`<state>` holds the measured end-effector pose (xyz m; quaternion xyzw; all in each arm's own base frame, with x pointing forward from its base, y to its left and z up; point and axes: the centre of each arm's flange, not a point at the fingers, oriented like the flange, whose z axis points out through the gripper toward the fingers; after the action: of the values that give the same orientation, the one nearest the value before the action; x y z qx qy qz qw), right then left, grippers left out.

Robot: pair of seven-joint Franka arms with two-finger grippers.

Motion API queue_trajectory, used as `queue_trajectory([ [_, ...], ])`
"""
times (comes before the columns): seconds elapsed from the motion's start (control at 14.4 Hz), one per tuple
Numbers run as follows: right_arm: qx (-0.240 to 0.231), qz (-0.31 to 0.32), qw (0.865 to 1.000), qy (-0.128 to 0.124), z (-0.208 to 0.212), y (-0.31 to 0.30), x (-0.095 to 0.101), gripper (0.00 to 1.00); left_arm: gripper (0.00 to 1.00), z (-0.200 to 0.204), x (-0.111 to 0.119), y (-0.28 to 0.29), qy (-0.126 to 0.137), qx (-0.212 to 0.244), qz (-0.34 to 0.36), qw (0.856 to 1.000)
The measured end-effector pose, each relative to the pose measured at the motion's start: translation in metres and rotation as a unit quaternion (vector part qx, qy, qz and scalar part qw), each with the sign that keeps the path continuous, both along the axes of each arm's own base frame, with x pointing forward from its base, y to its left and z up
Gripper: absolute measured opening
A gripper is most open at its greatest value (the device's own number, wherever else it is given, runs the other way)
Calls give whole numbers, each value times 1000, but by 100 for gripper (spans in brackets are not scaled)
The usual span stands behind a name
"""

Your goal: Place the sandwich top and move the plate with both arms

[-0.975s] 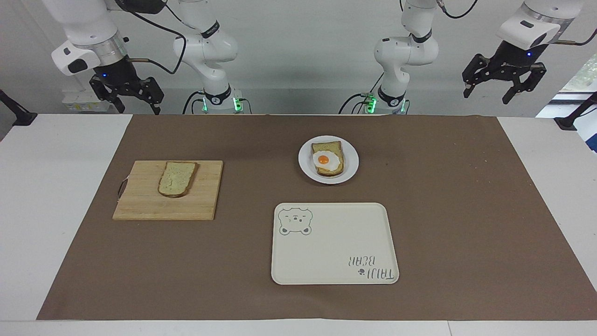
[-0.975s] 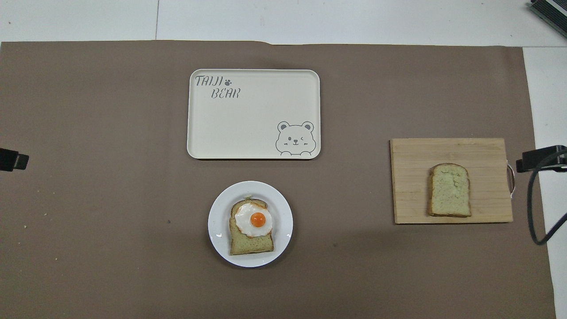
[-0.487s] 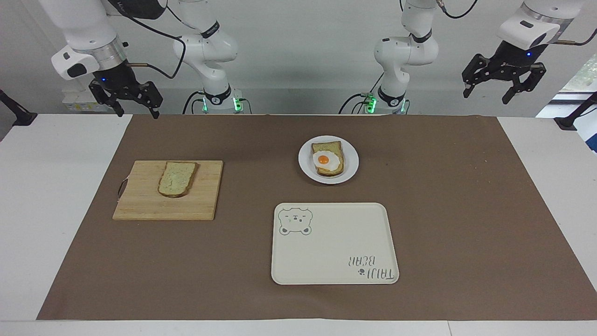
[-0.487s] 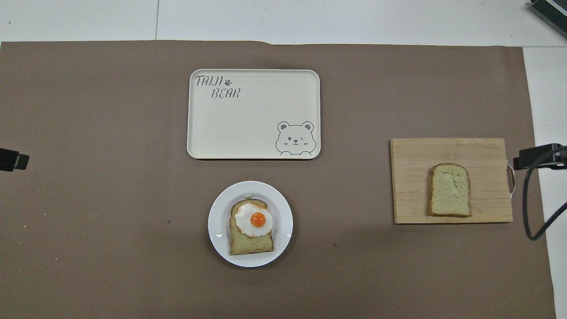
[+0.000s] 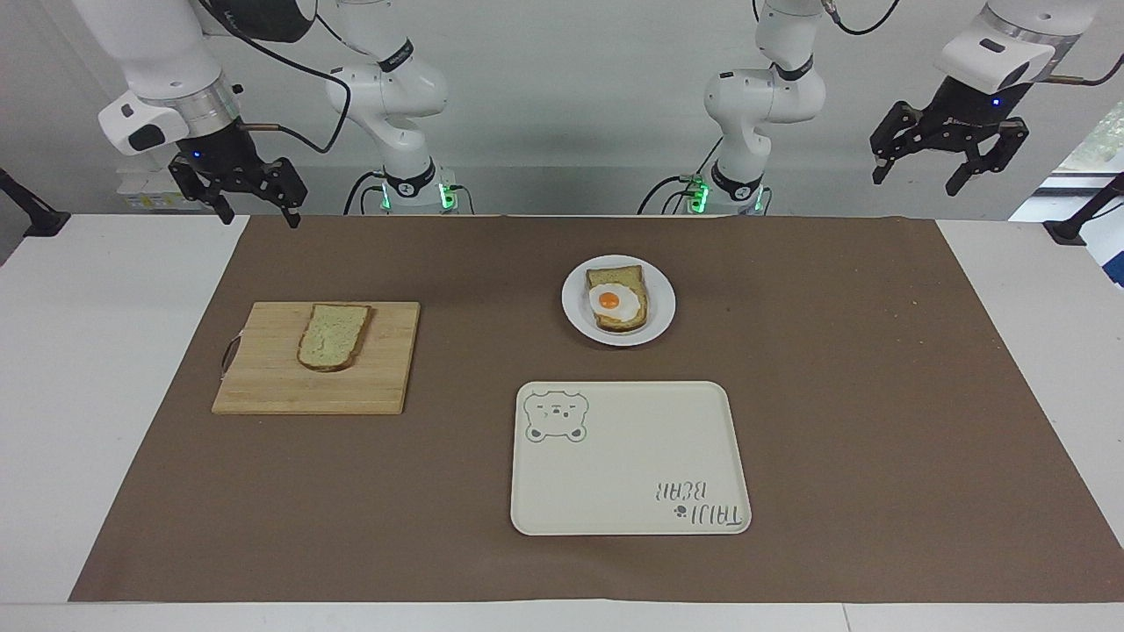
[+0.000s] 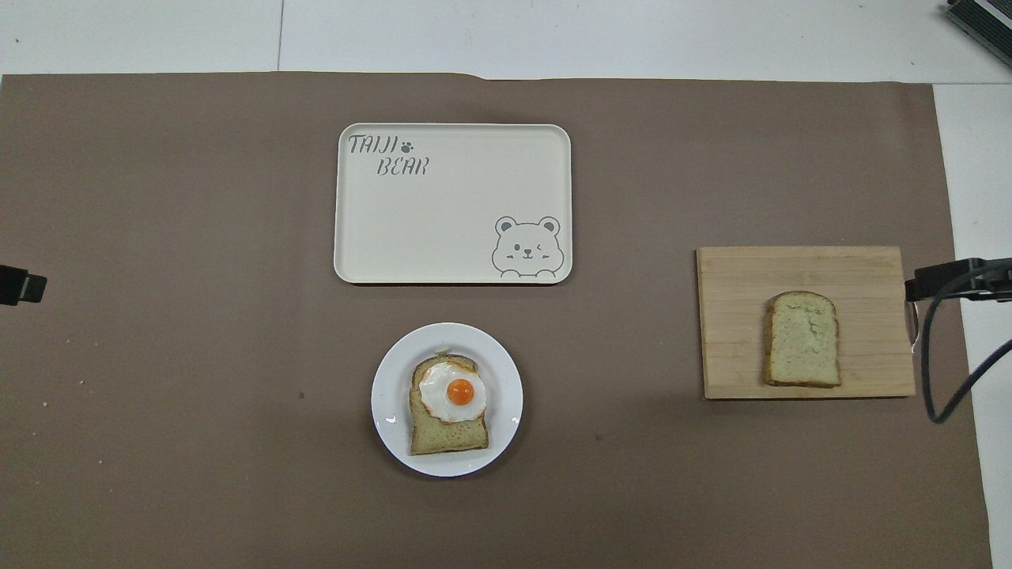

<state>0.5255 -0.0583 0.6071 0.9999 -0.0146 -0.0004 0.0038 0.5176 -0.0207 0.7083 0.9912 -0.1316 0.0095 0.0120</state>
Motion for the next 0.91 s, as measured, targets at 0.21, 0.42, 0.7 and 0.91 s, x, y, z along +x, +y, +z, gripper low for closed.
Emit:
queue_trajectory([
  [0.21, 1, 2, 1000, 1, -13, -3, 1, 100, 100, 0, 0, 4, 0, 0, 4, 1000],
  [0.42, 5, 3, 1000, 2, -29, -5, 2, 100, 100, 0, 0, 5, 0, 0, 4, 1000],
  [0.7, 10, 10, 1000, -7, -73, -24, 5, 100, 100, 0, 0, 5, 0, 0, 4, 1000],
  [0.91, 20, 2, 1000, -11, -111, -28, 13, 100, 100, 0, 0, 5, 1, 0, 4, 1000],
])
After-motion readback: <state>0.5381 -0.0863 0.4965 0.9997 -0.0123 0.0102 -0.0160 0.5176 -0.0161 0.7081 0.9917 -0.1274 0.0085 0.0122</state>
